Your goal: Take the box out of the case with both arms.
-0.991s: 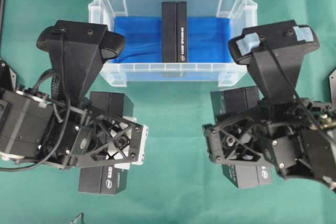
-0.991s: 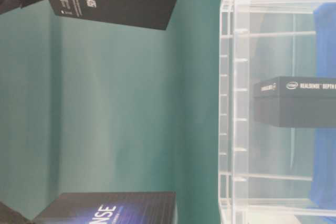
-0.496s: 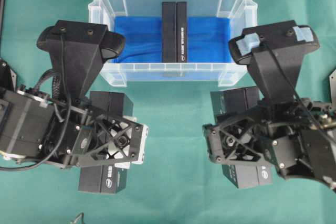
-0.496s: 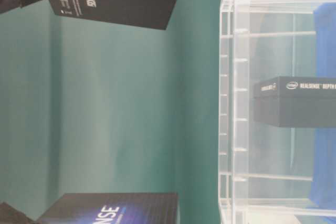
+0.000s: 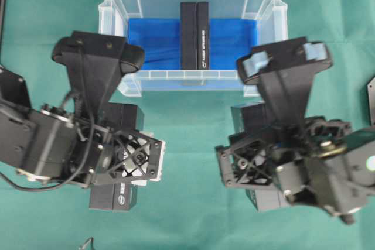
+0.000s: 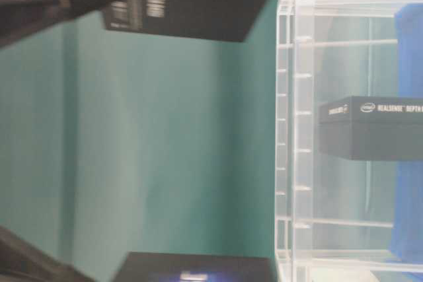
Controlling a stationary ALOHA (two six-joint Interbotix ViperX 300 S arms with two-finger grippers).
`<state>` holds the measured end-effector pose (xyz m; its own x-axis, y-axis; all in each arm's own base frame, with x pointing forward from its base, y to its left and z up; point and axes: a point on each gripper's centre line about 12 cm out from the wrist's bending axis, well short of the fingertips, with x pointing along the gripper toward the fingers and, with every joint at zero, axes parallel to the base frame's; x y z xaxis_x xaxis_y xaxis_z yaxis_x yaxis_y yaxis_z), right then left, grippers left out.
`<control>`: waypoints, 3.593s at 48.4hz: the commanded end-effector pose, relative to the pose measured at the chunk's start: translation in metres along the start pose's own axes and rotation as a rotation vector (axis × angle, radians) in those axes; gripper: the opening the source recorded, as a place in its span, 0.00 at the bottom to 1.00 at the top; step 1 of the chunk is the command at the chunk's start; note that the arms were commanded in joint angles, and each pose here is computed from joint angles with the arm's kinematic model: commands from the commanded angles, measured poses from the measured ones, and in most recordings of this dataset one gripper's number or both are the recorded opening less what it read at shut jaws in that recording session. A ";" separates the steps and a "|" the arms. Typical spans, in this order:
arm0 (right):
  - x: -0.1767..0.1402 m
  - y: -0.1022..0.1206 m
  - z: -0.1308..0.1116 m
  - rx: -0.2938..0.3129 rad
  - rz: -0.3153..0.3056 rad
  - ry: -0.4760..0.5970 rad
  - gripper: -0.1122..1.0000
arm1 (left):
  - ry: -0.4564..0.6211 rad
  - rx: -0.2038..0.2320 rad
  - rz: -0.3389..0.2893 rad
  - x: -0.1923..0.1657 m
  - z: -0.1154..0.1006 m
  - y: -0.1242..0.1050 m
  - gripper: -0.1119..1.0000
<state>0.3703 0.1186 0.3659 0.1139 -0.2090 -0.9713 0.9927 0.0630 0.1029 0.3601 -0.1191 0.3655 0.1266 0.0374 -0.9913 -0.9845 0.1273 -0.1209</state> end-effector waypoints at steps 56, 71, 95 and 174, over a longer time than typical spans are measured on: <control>0.151 -0.009 -0.030 0.097 0.072 0.107 0.69 | 0.024 -0.026 -0.112 0.155 -0.008 0.011 0.67; 0.151 -0.008 -0.029 0.095 0.077 0.107 0.70 | 0.060 -0.004 -0.133 0.154 -0.007 0.009 0.67; 0.146 -0.008 -0.028 0.088 0.087 0.108 0.93 | 0.060 0.003 -0.138 0.153 -0.006 0.009 0.90; -0.009 -0.021 0.027 0.030 0.073 0.017 0.93 | 0.015 0.021 -0.107 -0.002 0.021 0.009 0.89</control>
<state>0.3553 0.0961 0.3601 0.1398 -0.1978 -0.9702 0.9899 0.0506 0.1323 0.3560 -0.1001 0.3543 0.1934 0.0130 -0.9810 -0.9696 0.1553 -0.1891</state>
